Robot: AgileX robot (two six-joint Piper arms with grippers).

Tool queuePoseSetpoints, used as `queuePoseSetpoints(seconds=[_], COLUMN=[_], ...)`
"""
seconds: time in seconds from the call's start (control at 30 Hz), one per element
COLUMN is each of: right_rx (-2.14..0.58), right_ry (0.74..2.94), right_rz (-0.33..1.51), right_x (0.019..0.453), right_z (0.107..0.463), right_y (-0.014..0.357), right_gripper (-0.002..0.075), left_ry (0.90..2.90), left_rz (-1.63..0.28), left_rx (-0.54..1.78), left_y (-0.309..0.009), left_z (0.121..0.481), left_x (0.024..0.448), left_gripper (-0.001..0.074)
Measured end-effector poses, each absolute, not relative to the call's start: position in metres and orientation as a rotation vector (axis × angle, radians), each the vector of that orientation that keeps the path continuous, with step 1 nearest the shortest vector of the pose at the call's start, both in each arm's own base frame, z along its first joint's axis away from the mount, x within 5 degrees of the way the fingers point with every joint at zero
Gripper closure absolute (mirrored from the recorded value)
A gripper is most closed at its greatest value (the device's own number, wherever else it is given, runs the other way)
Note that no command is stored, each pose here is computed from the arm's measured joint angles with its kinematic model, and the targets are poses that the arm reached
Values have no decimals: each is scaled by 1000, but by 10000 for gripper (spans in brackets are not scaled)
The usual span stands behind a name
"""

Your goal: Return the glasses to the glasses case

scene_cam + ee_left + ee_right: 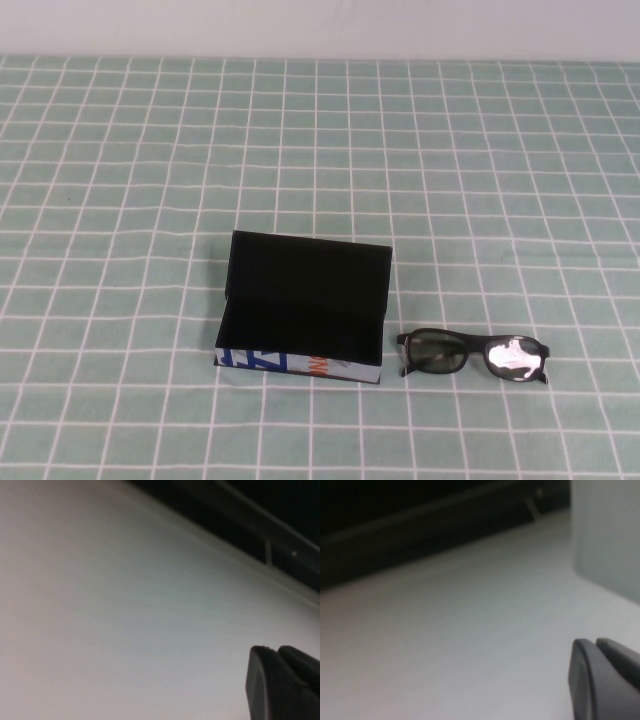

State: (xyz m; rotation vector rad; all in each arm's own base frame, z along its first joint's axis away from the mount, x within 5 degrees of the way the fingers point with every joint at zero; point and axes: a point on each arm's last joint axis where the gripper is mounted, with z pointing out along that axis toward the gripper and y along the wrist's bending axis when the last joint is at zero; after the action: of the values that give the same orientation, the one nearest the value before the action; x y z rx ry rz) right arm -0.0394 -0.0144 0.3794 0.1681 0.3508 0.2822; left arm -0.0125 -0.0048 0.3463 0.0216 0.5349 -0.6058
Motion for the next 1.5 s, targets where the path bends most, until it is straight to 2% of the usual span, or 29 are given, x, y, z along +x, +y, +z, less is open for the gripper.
queuePoseSetpoints(seconds=[0.2,0.37,0.47,0.67,0.8,0.97,1.23,1.4,1.5], right_rx=[119,89,50,-13,-22,-33,24,51,6], right_ry=[334,365,511,844,1092,1300,1412,1459,1479], right_rz=[333,344,282,97,55,41,193,216,160], right_x=[-99,-120,-111,-65,-1,65,117,147,160], right_z=[448,503,533,572,564,532,488,471,467], right_y=[-13,-11,-7,-3,0,3,10,12,12], right_gripper=[739,739,739,739,739,739,739,739,739], left_ry=[379,397,540,1027,1295,1470,1626,1726,1804], left_rz=[-389,-265,-228,-181,-174,-146,-125,-97,-13], left_rx=[76,97,94,72,55,58,62,86,156], left_y=[4,6,5,2,-3,-7,-11,-16,-19], left_z=[404,438,453,465,453,440,427,416,406], left_x=[-56,-62,-48,1,37,64,91,118,140], left_gripper=[739,739,739,739,739,739,739,739,739])
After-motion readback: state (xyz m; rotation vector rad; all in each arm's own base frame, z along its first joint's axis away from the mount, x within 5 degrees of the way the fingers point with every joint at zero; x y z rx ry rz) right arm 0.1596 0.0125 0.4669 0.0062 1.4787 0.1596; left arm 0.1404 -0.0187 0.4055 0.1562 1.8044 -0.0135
